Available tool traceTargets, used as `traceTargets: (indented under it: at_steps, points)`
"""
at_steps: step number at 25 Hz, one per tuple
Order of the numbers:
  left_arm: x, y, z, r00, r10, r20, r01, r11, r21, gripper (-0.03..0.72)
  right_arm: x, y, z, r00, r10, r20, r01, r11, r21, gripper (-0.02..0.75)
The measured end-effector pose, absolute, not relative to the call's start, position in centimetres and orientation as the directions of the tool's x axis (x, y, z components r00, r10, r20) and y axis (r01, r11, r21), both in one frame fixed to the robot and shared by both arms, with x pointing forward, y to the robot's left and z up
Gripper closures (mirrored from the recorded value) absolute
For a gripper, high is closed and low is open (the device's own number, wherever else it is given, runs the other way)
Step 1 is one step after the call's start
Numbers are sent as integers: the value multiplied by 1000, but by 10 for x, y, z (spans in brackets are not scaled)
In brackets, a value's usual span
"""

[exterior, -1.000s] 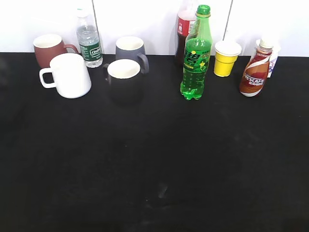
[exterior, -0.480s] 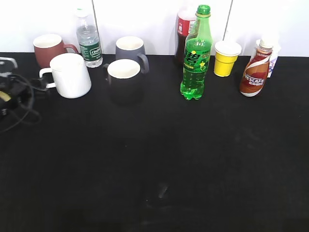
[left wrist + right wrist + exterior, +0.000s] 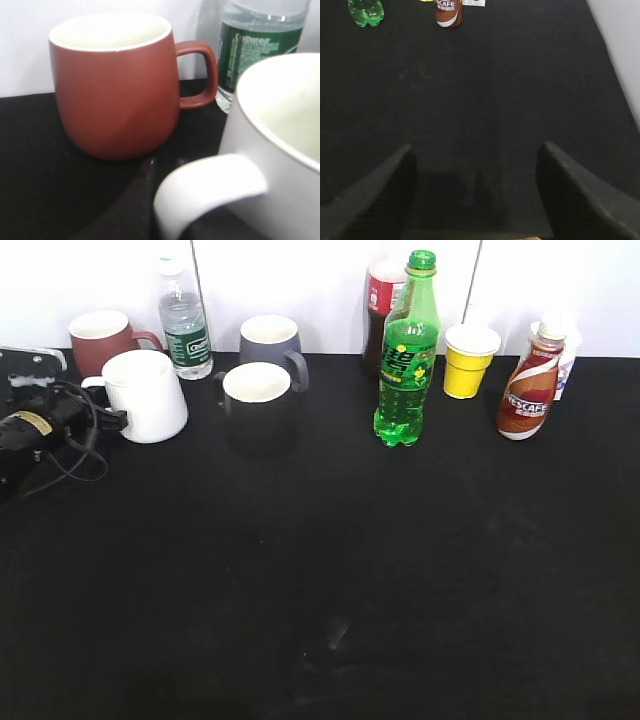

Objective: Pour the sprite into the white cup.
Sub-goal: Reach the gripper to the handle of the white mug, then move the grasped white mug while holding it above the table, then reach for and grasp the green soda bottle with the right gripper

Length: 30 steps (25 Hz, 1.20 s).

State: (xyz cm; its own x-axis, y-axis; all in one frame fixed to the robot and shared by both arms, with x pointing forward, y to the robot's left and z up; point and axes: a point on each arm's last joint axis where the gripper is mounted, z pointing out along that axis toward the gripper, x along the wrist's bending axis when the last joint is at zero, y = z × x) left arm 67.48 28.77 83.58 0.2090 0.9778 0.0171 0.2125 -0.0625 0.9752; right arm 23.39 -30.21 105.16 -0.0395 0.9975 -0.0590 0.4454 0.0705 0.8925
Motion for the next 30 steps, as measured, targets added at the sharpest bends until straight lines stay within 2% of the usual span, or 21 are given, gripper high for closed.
traceTargets:
  at_steps: [3, 6, 10, 13, 15, 19, 21, 24, 26, 30]
  points:
    - [671, 287, 844, 216, 976, 26, 213, -73, 974, 615, 234, -302, 1052, -40, 997, -59, 445, 70, 893, 181]
    - [650, 294, 886, 165, 986, 24, 167, -52, 985, 629, 234, -302, 1052, -40, 997, -59, 445, 70, 893, 181]
    - [590, 296, 937, 148, 989, 16, 65, -26, 998, 629, 235, -302, 1057, -39, 997, -59, 417, 70, 906, 181]
    - [542, 287, 974, 210, 976, 61, -11, -60, 998, 629, 282, -298, 1084, -42, 997, -62, 228, 70, 971, 181]
    - [522, 285, 986, 222, 972, 79, -40, -72, 997, 629, 333, -295, 1080, -50, 997, -65, 151, 72, 986, 181]
    - [511, 282, 990, 251, 962, 107, -40, -100, 994, 629, 431, -286, 1048, -83, 993, -85, 55, 90, 994, 181]
    - [510, 282, 989, 260, 959, 112, -32, -108, 994, 629, 462, -278, 1024, -145, 989, -38, 22, 41, 999, 181]
    - [510, 282, 988, 259, 959, 112, -19, -111, 994, 629, 491, -236, 971, -281, 959, 39, 102, -10, 995, 181]
    - [510, 282, 987, 259, 959, 112, -16, -112, 994, 629, 511, -205, 941, -349, 937, 19, 112, 21, 993, 181]
    - [510, 282, 986, 258, 960, 113, -5, -115, 993, 629, 562, -180, 904, -326, 945, 33, 153, 19, 988, 111]
